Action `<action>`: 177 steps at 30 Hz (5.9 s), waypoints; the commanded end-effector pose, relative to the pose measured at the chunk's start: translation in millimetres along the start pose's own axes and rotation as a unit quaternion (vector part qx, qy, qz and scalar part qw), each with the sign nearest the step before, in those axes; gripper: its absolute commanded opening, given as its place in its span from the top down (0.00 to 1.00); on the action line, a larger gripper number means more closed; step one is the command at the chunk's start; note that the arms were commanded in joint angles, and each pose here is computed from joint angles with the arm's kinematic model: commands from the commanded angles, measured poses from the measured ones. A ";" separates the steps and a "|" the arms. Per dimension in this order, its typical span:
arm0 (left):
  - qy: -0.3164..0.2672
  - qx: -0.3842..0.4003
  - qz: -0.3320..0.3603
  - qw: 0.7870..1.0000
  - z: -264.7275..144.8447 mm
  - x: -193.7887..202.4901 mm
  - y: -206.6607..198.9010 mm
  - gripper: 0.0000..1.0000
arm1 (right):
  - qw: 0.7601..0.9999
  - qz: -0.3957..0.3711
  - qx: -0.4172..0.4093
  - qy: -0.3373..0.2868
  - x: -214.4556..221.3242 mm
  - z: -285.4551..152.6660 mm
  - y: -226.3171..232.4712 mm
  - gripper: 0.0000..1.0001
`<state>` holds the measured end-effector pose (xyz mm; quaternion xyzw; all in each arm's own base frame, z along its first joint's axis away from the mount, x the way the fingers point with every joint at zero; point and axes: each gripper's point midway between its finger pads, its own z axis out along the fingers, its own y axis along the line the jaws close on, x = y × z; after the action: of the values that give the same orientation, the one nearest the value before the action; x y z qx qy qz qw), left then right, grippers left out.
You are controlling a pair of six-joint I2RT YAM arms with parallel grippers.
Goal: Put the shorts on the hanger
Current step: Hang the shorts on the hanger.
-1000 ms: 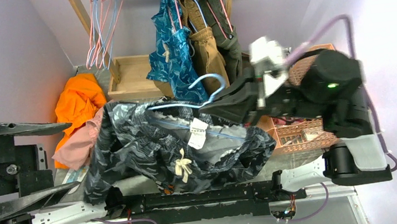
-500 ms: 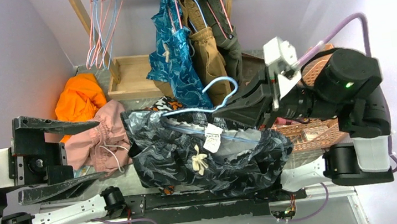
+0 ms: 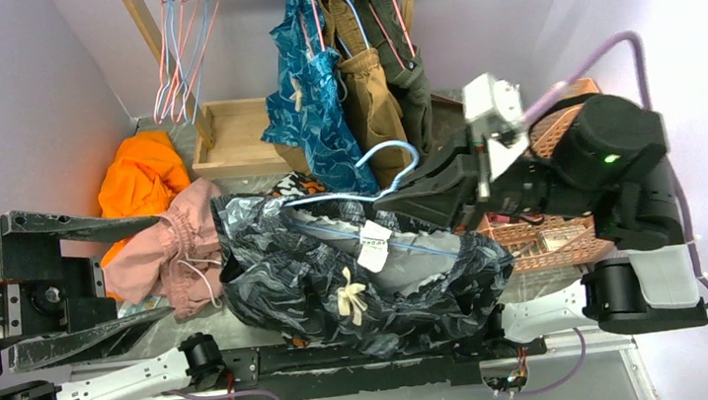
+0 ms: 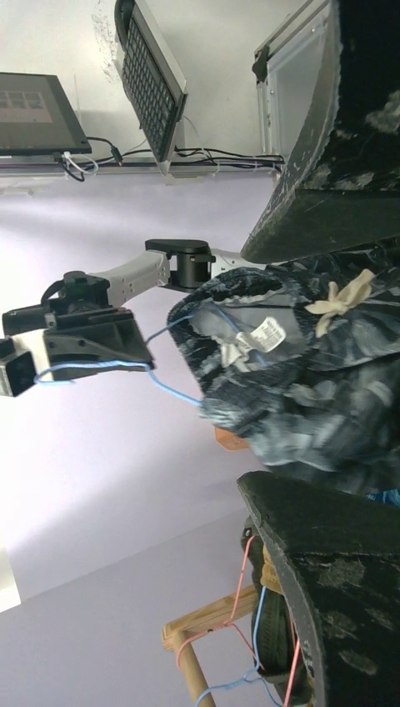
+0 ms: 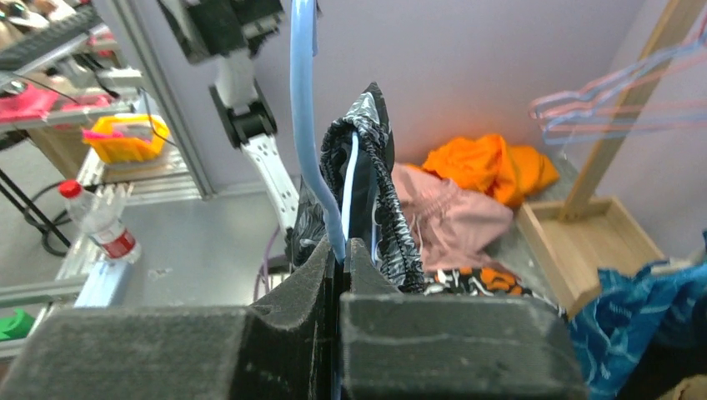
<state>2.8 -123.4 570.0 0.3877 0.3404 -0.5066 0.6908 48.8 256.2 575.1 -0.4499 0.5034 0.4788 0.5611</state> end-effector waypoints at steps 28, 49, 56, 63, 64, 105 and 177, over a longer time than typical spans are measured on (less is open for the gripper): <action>0.186 -0.062 -0.125 0.973 43.7 161.8 17.1 0.16 | 0.985 0.015 0.168 0.033 70.8 6.2 -58.4 1.00; 0.052 -0.460 -0.383 0.799 -29.5 200.0 96.1 0.01 | 0.960 0.017 0.274 0.056 102.9 14.5 -95.7 1.00; 0.124 -0.506 -0.389 0.760 -26.9 237.3 96.7 0.03 | 0.961 0.024 0.270 0.059 112.0 21.4 -94.5 1.00; 0.162 -0.527 -0.382 0.741 -4.5 266.2 102.9 0.11 | 0.961 0.033 0.268 0.054 114.3 29.7 -94.2 1.00; 0.170 -0.536 -0.378 0.736 -4.2 269.8 104.3 0.12 | 0.962 0.036 0.266 0.051 113.6 30.2 -93.5 1.00; 0.178 -0.558 -0.314 0.747 25.6 223.5 133.2 0.93 | 0.956 0.039 0.264 0.122 152.1 13.9 -88.4 1.00; -0.015 -0.274 -0.119 0.954 -5.5 -22.3 89.7 0.28 | 0.998 0.008 0.058 0.038 23.9 -9.9 -18.3 1.00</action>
<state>85.1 -81.3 605.4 0.1056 0.4922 -0.4820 0.7172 65.1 239.7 574.3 -0.3989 0.5349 0.4617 0.5844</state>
